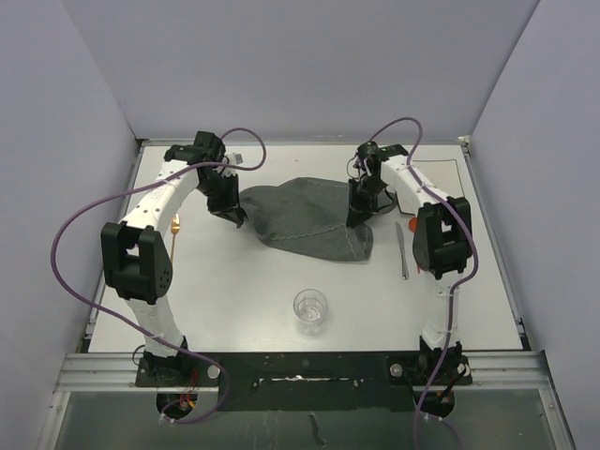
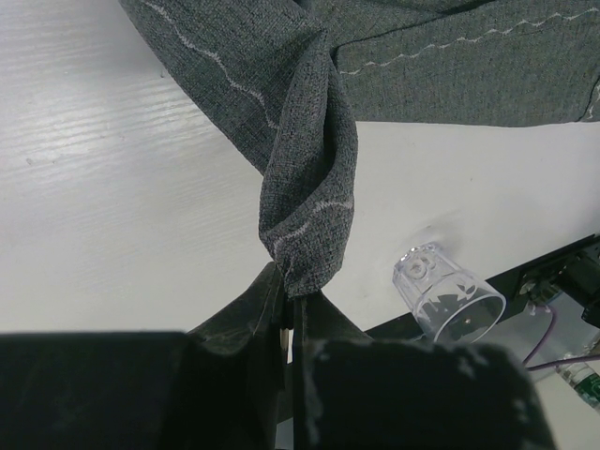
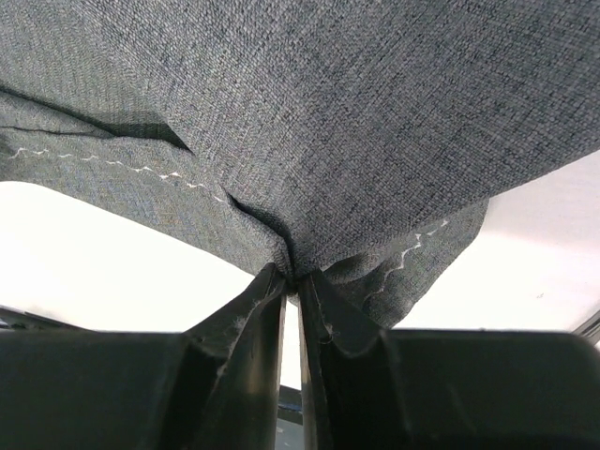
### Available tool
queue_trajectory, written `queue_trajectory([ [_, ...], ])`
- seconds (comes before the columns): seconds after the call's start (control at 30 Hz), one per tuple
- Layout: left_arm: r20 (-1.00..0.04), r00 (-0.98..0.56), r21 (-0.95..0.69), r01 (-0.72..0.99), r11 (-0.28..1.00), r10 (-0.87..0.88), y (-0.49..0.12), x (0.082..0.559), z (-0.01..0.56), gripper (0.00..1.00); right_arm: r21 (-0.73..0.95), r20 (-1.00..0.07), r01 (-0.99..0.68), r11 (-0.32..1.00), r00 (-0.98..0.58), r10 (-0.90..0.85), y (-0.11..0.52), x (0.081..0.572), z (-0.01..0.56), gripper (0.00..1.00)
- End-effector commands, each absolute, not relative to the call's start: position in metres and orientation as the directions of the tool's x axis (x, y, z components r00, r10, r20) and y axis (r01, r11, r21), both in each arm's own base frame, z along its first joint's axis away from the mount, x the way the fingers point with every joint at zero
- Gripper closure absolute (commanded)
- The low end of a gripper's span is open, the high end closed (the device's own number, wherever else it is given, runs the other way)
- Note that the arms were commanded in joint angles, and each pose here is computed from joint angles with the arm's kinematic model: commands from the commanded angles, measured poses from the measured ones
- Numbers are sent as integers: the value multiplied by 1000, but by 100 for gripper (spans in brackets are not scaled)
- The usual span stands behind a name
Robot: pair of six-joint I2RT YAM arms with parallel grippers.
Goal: Set the dinner table for one person
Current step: Flatten out the napkin at the center of the board.
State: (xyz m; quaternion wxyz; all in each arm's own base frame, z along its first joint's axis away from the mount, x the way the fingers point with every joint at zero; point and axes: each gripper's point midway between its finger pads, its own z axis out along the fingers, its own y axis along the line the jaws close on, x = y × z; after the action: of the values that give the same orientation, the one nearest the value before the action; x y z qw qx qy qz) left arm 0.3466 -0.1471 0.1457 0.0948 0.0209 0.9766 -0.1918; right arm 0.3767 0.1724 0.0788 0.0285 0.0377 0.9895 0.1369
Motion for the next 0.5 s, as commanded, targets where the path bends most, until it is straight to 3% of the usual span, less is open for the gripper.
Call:
queue_trajectory([
  [0.0, -263, -965, -374, 117, 920, 16, -150, 354, 167, 100, 305, -95, 27, 952, -994, 58, 181, 378, 104, 87],
  [0.27, -261, -965, -373, 116, 920, 16, -150, 354, 166, 100, 300, -67, 22, 954, -997, 44, 184, 374, 94, 83],
  [0.47, -260, -966, -373, 116, 921, 16, -150, 354, 165, 100, 297, -68, 14, 955, -997, 36, 186, 374, 93, 88],
])
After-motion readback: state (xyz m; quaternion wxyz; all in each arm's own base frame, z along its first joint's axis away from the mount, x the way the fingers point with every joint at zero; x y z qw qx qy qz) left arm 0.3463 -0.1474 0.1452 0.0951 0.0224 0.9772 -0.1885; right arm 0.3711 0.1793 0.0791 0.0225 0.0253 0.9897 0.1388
